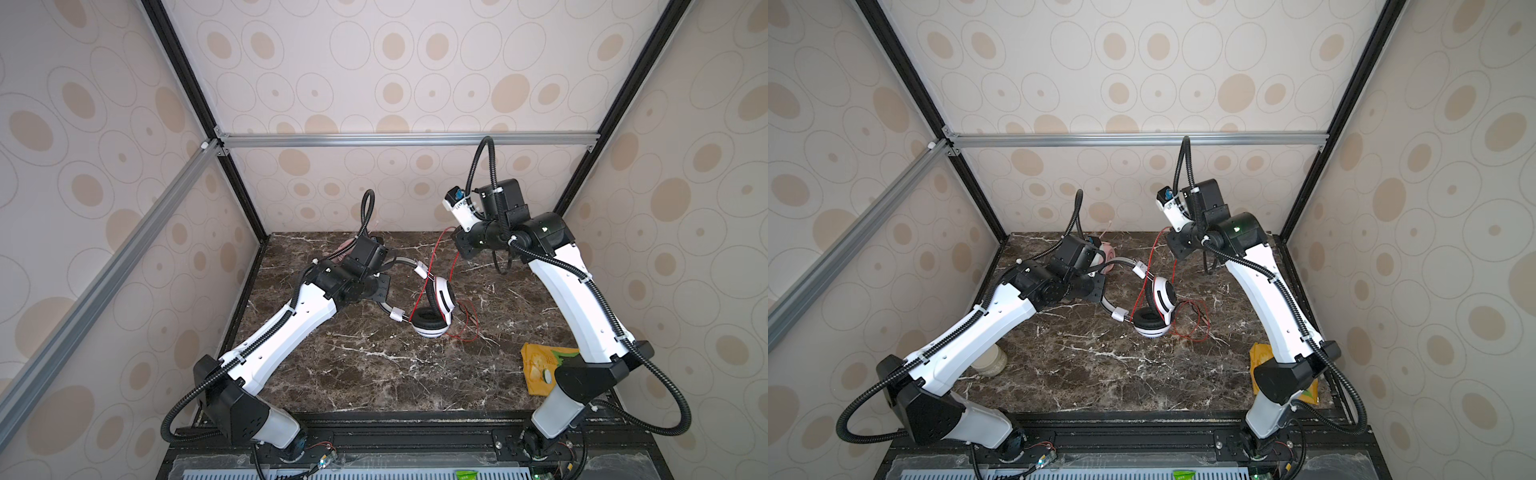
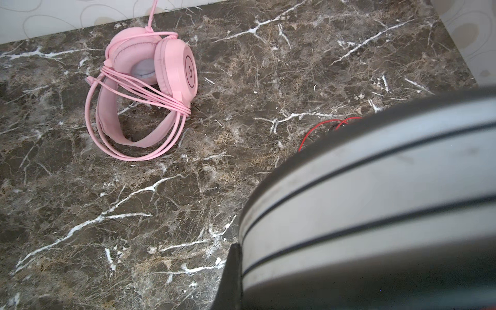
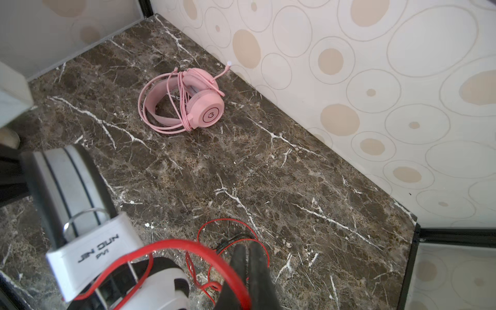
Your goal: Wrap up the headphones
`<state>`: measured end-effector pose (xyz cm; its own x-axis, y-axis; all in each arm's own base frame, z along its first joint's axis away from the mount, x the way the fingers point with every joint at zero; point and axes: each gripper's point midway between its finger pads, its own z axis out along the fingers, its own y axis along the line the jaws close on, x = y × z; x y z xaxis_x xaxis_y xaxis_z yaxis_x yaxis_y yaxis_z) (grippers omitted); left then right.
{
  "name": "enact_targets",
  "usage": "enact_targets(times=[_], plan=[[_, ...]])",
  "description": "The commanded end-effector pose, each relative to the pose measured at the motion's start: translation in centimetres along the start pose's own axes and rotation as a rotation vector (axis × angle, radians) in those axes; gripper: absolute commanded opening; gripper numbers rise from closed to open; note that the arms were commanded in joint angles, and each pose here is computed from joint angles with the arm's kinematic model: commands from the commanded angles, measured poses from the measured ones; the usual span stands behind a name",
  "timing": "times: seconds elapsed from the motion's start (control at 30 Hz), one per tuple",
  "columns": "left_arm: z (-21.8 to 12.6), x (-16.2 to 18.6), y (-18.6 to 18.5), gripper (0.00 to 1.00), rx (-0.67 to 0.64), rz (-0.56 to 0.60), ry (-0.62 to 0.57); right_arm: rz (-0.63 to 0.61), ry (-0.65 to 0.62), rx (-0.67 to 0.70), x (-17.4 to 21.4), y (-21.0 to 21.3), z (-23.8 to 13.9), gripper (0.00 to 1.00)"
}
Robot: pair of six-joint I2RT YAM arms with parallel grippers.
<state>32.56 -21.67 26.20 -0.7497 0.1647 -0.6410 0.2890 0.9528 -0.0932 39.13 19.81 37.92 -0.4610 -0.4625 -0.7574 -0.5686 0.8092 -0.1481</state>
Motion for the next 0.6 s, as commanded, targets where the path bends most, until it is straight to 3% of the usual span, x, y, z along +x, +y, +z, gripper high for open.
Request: enact_targets(times=[0.0,0.27,0.43,0.57], plan=[[-2.2,-2.3,-1.2,0.0,0.067,-0.027,-0.108,0.151,0.031,-0.018,1.2,-2.0,1.2,0.0],[-2.6,-2.5,-1.6,0.0,0.093,-0.021,-0.119,0.35,0.083,-0.15,5.2,-3.1,3.7,0.0],[-4.0,-3.8,-4.5,0.0,0.277,-0.036,-0.191,0.469,0.057,-0.462,5.9,0.0,6.0,0.08],[-4.3,-4.6,-6.1,0.0,0.365,-0.054,-0.207,0.588,0.061,-0.601,7.0,1.2,8.3,0.1]])
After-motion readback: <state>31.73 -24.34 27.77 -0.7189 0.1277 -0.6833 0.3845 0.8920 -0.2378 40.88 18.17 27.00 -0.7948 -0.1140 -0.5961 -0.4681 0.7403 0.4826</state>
